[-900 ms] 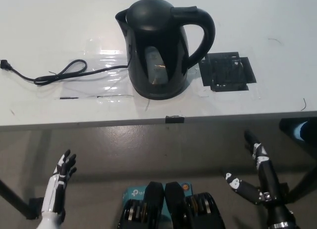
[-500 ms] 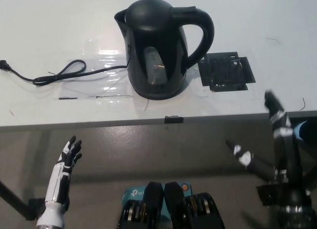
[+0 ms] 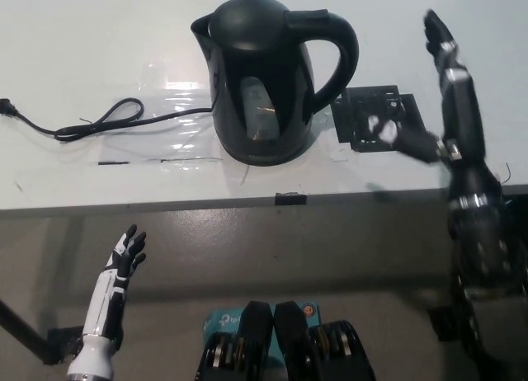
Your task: Use the right hand to grab the handle of the kettle from the base and place it on the right side
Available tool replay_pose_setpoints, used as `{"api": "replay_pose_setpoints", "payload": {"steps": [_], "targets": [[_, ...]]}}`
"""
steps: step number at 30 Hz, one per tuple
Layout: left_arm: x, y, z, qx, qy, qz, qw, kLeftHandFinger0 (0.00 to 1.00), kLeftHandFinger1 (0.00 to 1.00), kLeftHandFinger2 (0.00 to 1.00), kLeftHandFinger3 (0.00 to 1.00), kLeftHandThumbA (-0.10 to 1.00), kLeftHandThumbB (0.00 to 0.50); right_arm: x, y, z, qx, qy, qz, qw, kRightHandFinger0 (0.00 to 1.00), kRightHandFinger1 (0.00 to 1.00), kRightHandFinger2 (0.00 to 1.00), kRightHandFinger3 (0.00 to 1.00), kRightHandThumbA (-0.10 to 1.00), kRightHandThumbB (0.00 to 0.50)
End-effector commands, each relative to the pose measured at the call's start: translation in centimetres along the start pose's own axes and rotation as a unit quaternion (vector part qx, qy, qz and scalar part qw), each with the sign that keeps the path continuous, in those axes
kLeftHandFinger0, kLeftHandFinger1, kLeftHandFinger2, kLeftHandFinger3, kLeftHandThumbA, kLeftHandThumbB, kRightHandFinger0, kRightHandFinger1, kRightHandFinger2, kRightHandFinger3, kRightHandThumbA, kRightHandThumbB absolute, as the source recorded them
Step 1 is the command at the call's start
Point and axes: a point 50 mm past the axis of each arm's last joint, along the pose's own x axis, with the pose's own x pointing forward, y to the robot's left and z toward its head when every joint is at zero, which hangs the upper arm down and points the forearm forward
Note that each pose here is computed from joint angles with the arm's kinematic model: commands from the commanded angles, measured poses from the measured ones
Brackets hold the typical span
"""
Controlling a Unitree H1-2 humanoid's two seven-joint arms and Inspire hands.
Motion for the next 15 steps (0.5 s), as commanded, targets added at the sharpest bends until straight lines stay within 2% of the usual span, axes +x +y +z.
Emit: {"api": "replay_pose_setpoints", "payload": {"steps": [1,7,13,15], "targets": [[0.2,0.0,0.9,0.006,-0.030,-0.004,1.000,1.00,1.00,1.00,1.00,1.00,0.500,4.8,0.3,0.1,-0.016,0.011,-0.006,1.000,1.00,1.00,1.00,1.00,1.00,0.220],[0.3,0.0,0.7,-0.001,-0.031,-0.004,1.000,1.00,1.00,1.00,1.00,1.00,0.500,8.6,1.7,-1.1,0.010,0.053,0.000,0.999,1.00,1.00,1.00,1.00,0.98,0.238],[-0.1,0.0,0.3,-0.003,-0.026,-0.002,1.000,1.00,1.00,1.00,1.00,1.00,0.500,10.2,3.1,-2.4,0.024,0.088,0.007,0.996,1.00,1.00,1.00,1.00,0.97,0.229],[0.0,0.1,0.3,0.000,-0.026,0.000,1.000,1.00,1.00,1.00,1.00,1.00,0.500,10.8,3.6,-2.8,0.024,0.097,0.011,0.995,1.00,1.00,1.00,1.00,0.97,0.245]]}}
